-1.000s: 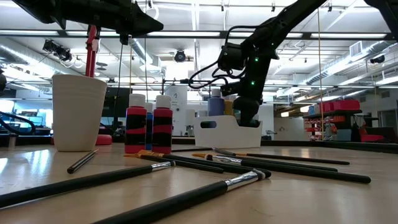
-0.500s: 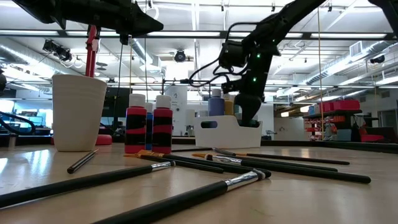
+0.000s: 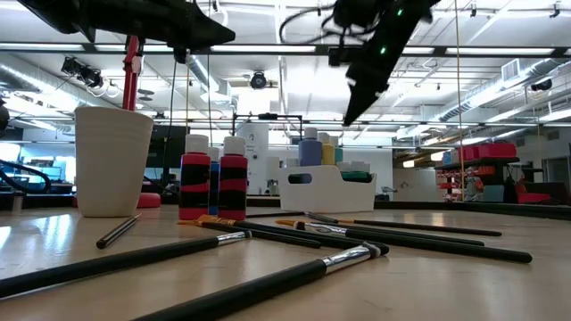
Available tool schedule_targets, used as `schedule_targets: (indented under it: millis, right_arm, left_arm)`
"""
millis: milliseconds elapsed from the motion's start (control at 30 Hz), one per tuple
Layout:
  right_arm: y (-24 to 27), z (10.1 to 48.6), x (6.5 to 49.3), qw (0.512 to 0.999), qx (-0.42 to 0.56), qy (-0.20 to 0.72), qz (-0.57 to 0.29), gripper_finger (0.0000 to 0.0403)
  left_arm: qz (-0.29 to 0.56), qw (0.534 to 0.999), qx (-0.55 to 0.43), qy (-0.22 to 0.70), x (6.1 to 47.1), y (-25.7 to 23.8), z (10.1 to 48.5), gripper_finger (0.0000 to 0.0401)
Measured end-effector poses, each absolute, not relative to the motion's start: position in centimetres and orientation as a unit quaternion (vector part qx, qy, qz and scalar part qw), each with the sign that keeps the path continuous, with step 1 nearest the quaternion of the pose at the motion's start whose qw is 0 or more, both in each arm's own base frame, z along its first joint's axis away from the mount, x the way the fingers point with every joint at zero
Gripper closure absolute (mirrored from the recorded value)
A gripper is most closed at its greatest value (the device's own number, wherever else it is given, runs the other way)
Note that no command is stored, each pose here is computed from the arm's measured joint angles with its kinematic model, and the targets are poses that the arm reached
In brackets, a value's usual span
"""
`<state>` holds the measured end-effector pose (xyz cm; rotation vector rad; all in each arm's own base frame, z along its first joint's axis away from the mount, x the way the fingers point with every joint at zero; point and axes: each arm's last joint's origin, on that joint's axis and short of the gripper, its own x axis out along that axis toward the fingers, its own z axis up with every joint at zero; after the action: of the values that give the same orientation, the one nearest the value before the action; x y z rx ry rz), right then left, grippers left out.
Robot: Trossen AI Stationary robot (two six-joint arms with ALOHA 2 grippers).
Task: Pick & Place Paint Supplies
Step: Put the small red paint bottle into the white bin
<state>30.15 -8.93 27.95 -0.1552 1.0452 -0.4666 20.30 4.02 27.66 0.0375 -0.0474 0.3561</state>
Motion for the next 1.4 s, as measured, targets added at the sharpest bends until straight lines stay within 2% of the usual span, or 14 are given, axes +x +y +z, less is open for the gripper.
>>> schedule_targets:
  millis: [167,367,500,700,900,1133,1400]
  right_arm:
    - [-7.1,30.6,27.9,0.853,-0.027,0.465,-0.235,0.0296]
    - [-4.7,31.5,25.1,0.879,0.010,0.429,-0.207,0.0286]
    - [-3.3,30.1,22.7,0.898,0.031,0.391,-0.202,0.0289]
    - [-1.6,26.9,20.9,0.944,0.034,0.287,-0.162,0.0291]
    - [-0.6,23.7,20.2,0.965,0.054,0.244,-0.079,0.0292]
    - [0.2,21.3,19.6,0.963,0.055,0.261,-0.029,0.0292]
    - [0.8,21.5,19.8,0.970,0.062,0.232,0.027,0.0292]
  left_arm:
    - [0.157,0.987,0.020,-0.024,20.3,3.9,27.7,0.0383]
    - [0.136,0.990,0.021,-0.020,20.4,3.8,27.6,0.0383]
    - [0.109,0.994,0.017,-0.019,20.6,3.7,27.5,0.0372]
    - [0.097,0.995,-0.005,-0.010,21.7,3.7,26.6,0.0327]
    - [0.076,0.996,-0.037,0.000,23.4,3.0,25.2,0.0294]
    - [0.047,0.998,-0.048,0.018,24.3,1.7,24.2,0.0291]
    - [0.001,0.998,-0.059,0.022,24.4,-0.6,24.2,0.0297]
